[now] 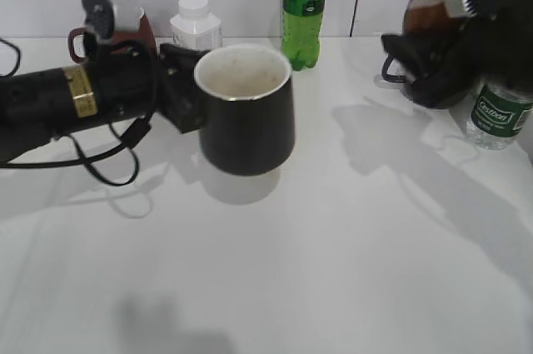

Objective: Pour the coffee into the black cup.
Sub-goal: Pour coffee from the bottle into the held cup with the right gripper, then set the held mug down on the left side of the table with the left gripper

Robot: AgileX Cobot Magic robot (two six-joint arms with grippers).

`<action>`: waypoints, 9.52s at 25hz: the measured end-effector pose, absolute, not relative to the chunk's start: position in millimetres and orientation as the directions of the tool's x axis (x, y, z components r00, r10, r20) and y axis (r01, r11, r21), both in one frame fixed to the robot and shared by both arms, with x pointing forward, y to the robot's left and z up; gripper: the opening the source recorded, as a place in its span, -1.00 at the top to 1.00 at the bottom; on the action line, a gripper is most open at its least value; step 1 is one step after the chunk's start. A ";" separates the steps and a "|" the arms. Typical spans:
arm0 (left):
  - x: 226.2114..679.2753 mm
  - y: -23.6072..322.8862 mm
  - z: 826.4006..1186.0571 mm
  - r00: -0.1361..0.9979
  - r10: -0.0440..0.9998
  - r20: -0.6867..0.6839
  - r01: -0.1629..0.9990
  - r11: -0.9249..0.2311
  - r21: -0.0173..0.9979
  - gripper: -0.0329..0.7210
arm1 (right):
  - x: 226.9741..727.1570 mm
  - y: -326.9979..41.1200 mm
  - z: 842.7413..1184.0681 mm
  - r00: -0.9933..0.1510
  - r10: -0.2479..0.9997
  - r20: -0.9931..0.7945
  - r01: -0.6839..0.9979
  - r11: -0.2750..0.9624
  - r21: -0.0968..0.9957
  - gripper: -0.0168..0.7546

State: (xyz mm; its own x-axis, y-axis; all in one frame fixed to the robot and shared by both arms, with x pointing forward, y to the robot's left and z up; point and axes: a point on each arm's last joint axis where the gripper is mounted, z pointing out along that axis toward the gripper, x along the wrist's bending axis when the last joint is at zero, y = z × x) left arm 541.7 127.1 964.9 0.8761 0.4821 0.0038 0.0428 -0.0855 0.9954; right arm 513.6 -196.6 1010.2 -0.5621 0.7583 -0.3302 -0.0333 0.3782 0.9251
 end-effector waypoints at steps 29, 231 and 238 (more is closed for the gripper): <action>535.3 42.9 985.2 0.932 0.354 0.076 -0.038 -0.112 0.993 0.80 | 507.7 -188.0 1061.2 -0.298 0.208 -0.932 -0.565 0.748 0.348 -0.41; 544.3 259.3 972.3 0.350 0.937 0.015 -0.010 -0.012 1.000 0.80 | 509.1 -182.1 1057.5 -0.686 0.710 -0.158 -0.037 0.183 0.982 -0.41; 555.6 263.6 932.2 0.295 0.954 -0.046 0.069 0.027 0.997 0.80 | 509.1 -182.1 1057.5 -0.686 0.710 -0.158 -0.037 0.183 0.982 -0.41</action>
State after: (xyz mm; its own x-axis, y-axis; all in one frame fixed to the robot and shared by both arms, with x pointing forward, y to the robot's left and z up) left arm 555.6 263.6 932.2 0.2951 0.9544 -0.0459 0.0685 0.0268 0.9973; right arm 509.1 -182.1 1057.5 -0.6865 0.7098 -0.1580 -0.0366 0.1834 0.9824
